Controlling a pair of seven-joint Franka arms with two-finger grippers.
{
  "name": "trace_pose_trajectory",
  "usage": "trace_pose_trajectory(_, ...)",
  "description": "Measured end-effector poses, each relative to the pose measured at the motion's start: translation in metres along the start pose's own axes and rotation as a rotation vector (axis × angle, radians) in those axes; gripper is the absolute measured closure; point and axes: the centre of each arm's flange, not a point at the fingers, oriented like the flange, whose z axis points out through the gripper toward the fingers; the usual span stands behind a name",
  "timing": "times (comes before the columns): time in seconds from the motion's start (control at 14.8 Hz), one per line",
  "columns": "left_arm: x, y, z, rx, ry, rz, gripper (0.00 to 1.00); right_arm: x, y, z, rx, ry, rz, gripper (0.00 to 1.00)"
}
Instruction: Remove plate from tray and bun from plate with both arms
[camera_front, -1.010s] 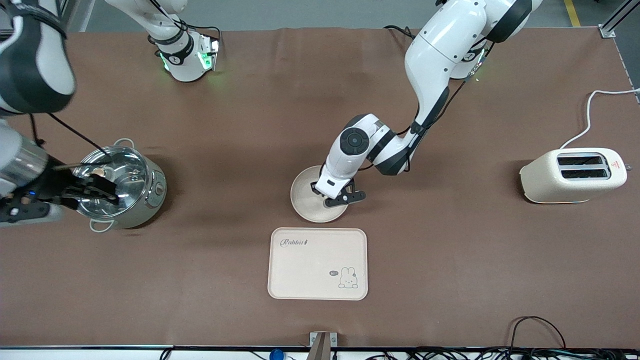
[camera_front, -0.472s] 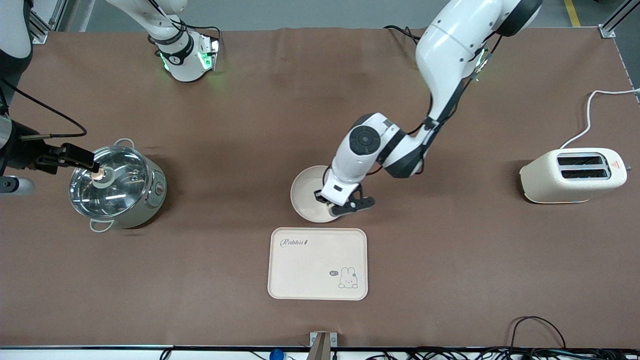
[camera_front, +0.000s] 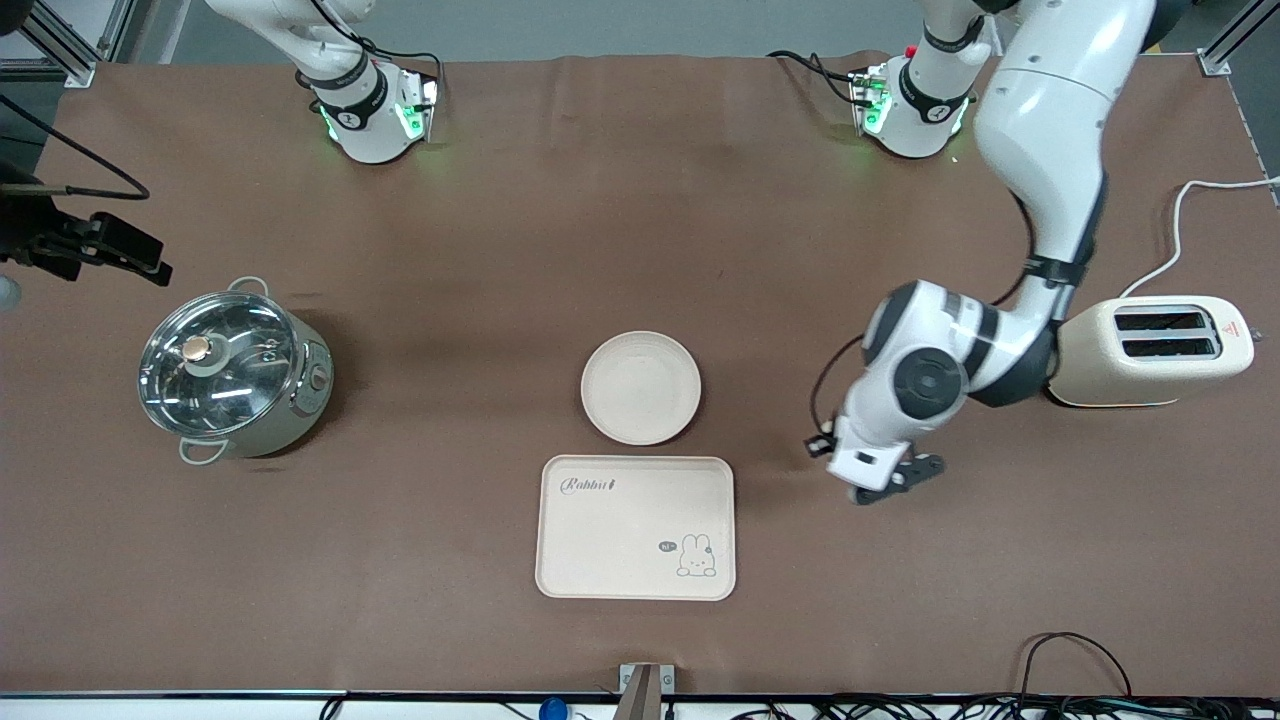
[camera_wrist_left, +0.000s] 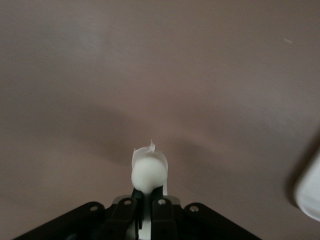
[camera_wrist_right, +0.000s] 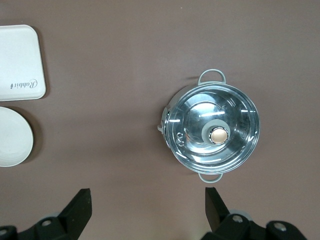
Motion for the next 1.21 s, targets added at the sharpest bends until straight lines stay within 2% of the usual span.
trace_pose_trajectory(0.13, 0.024, -0.036, 0.009, 0.034, -0.011, -0.01, 0.92, 0.0, 0.002, -0.001, 0.0, 0.006, 0.004, 0.0)
trace_pose_trajectory(0.27, 0.046, -0.071, 0.017, 0.047, -0.031, -0.019, 0.92, 0.004, 0.0, -0.005, 0.005, 0.047, 0.002, 0.0)
trace_pose_trajectory(0.4, 0.054, -0.086, 0.031, 0.054, -0.052, -0.027, 0.88, 0.005, -0.001, -0.009, 0.008, 0.075, 0.0, 0.0)
trace_pose_trajectory(0.54, 0.052, -0.085, 0.043, 0.061, -0.069, -0.025, 0.85, 0.006, 0.0, -0.01, 0.01, 0.08, 0.002, 0.0)
trace_pose_trajectory(0.74, 0.053, -0.087, 0.048, 0.064, -0.075, -0.03, 0.6, 0.009, 0.01, 0.007, 0.028, 0.049, 0.027, 0.0)
trace_pose_trajectory(0.88, 0.056, -0.086, 0.041, 0.056, -0.064, -0.032, 0.4, 0.014, 0.023, 0.023, 0.033, 0.039, 0.052, 0.0)
trace_pose_trajectory(1.15, 0.062, -0.088, 0.01, 0.039, -0.024, -0.039, 0.01, 0.016, 0.021, 0.029, 0.035, 0.04, 0.051, 0.0)
trace_pose_trajectory(1.21, 0.061, -0.089, 0.006, 0.045, -0.029, -0.039, 0.0, 0.015, 0.018, 0.028, 0.035, 0.041, 0.046, 0.0)
